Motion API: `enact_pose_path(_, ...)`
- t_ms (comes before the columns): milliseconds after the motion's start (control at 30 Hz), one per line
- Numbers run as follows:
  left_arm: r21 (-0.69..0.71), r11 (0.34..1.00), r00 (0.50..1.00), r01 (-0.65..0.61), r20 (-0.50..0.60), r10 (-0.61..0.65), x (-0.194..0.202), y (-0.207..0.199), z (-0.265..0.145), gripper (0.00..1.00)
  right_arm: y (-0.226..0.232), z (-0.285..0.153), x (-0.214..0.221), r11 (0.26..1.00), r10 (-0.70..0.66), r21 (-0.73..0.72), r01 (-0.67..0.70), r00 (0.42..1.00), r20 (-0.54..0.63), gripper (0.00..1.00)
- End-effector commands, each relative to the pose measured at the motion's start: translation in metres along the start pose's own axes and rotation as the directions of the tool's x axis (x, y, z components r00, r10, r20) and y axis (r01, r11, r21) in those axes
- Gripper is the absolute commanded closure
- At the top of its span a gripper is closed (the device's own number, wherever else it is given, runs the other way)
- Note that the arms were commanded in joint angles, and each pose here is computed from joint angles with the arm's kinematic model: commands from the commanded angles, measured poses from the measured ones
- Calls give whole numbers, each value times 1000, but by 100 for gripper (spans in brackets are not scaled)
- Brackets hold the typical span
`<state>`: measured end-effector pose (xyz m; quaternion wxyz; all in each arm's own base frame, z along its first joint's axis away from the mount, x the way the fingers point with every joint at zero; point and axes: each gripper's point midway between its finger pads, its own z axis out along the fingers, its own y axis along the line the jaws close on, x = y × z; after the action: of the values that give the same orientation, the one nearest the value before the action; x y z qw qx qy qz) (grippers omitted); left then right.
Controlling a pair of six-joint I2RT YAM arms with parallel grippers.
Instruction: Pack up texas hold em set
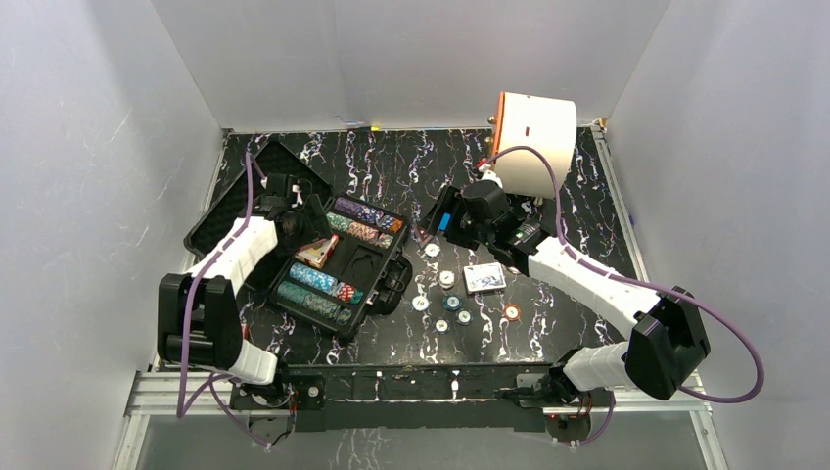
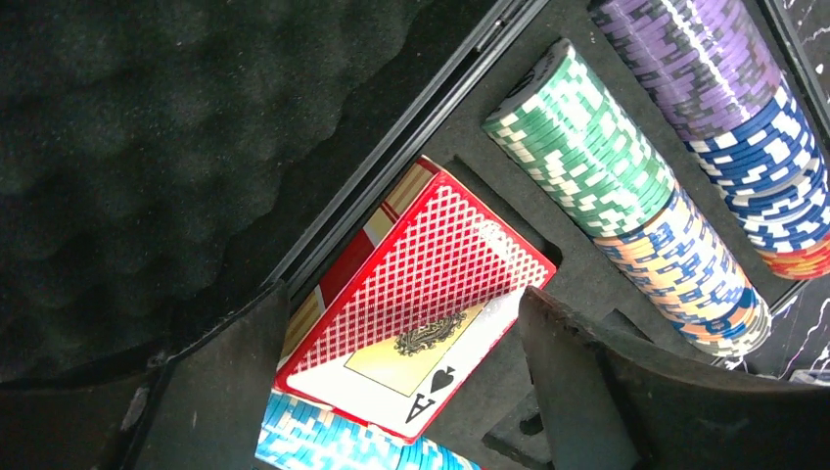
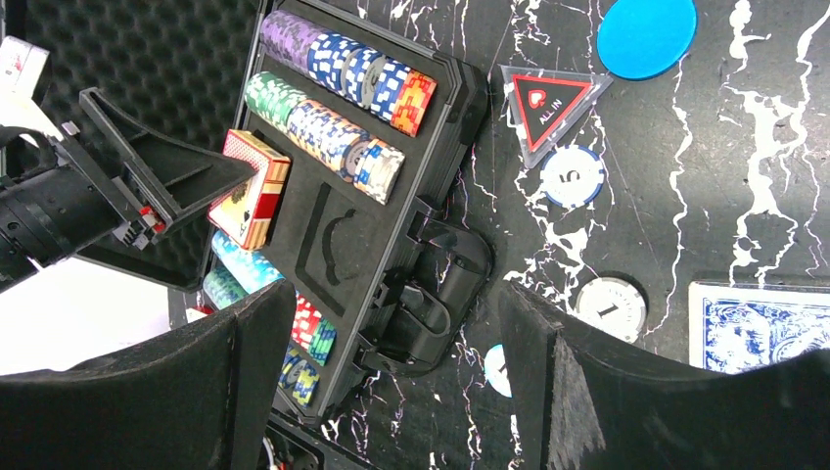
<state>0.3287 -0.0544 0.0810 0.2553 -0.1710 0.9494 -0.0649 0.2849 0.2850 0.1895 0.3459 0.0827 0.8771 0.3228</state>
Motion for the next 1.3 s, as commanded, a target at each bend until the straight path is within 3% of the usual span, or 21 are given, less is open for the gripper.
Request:
enact_pose_path(0, 117, 992, 999, -51, 4, 51, -8, -21, -5, 19, 9, -3, -9, 1000, 3, -16, -3, 1000, 31, 17)
enact_pose_path(200, 177, 981, 997, -77, -11, 80, -5, -31, -6, 37, 7, -2, -8, 1000, 7, -11, -7, 1000, 29, 17)
enact_pose_path(400, 232, 968, 994, -98, -29, 107, -4, -41, -3, 43, 6, -2, -8, 1000, 6, -5, -6, 999, 31, 17)
enact_pose_path(467, 234, 966, 993, -105, -27, 114, -6, -42, -2, 43, 6, -2, -8, 1000, 7, -4, -7, 999, 32, 17)
enact_pose_path(567, 219, 969, 993, -114, 6, 116, -17, -43, -6, 35, 5, -2, -9, 1000, 6, 1, -6, 999, 38, 17)
enact_pose_path(733, 90, 992, 994, -87, 72, 81, -36, -24, -16, 24, 4, -5, -12, 1000, -4, 4, 4, 999, 49, 17)
enact_pose_path(933, 45, 998, 999, -40, 10, 40, -17, -13, -23, 22, 3, -5, -12, 1000, -8, 5, 8, 999, 50, 17)
enact_pose_path(1033, 113, 994, 1000, -1, -22, 4, -5, -23, -28, 33, -1, -4, -11, 1000, -14, 23, 13, 999, 49, 17)
enact_pose_path(1100, 182, 983, 999, 17, -44, -9, 2, -34, -31, 48, -6, -5, -12, 999, -17, 48, 14, 998, 57, 17)
enact_pose_path(1267, 249, 966, 991, 64, -129, -33, 23, -44, -22, 64, -19, -5, -12, 994, -24, 104, 16, 997, 69, 18)
